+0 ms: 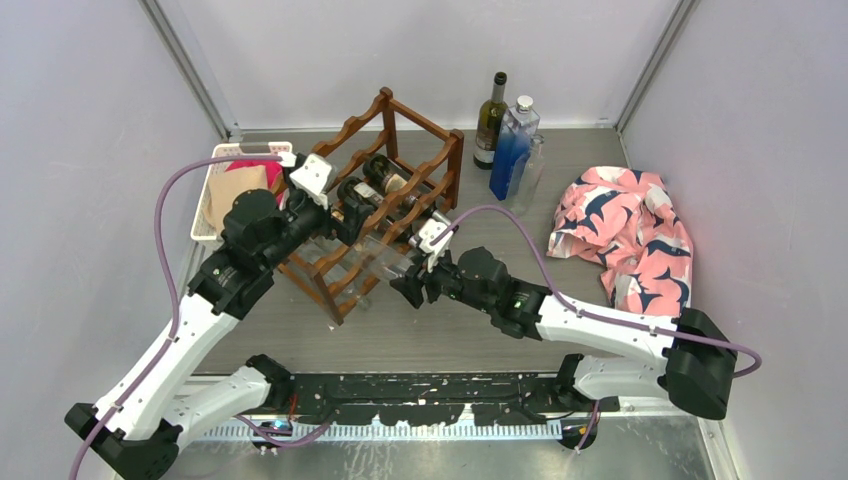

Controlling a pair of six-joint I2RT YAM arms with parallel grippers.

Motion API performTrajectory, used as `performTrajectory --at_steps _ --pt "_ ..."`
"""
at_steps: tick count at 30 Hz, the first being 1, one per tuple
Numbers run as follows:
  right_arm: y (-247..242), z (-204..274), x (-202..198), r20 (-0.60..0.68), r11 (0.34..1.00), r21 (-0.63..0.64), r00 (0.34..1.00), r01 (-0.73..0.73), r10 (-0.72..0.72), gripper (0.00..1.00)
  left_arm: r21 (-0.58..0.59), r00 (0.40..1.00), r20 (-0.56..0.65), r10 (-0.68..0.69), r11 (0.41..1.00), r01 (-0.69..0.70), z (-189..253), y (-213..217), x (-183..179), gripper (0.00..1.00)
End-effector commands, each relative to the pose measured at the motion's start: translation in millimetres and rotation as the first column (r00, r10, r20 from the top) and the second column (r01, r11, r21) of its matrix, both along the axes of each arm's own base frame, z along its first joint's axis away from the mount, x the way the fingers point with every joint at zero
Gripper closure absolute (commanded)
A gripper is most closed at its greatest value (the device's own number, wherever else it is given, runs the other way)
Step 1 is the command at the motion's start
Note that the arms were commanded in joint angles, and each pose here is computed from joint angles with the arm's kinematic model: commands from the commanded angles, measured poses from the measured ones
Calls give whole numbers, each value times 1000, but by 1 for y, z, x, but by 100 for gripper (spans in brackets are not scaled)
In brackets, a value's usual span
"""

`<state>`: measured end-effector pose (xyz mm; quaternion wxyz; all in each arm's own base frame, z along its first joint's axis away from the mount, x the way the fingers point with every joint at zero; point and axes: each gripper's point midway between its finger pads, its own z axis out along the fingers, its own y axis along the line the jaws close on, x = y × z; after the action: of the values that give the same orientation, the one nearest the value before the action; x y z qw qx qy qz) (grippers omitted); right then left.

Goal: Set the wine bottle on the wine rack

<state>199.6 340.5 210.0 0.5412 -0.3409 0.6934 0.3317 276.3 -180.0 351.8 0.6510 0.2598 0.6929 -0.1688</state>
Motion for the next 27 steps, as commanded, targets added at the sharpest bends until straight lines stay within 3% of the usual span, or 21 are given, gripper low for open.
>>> performTrajectory --at_steps 1,27 --pt "9 63 9 125 983 185 992 10 -34 99 -37 996 85 16 999 -13 23 3 4 3" --pt "23 68 11 160 979 202 986 3 -36 99 -18 991 125 42 999 -40 24 10 4 3"
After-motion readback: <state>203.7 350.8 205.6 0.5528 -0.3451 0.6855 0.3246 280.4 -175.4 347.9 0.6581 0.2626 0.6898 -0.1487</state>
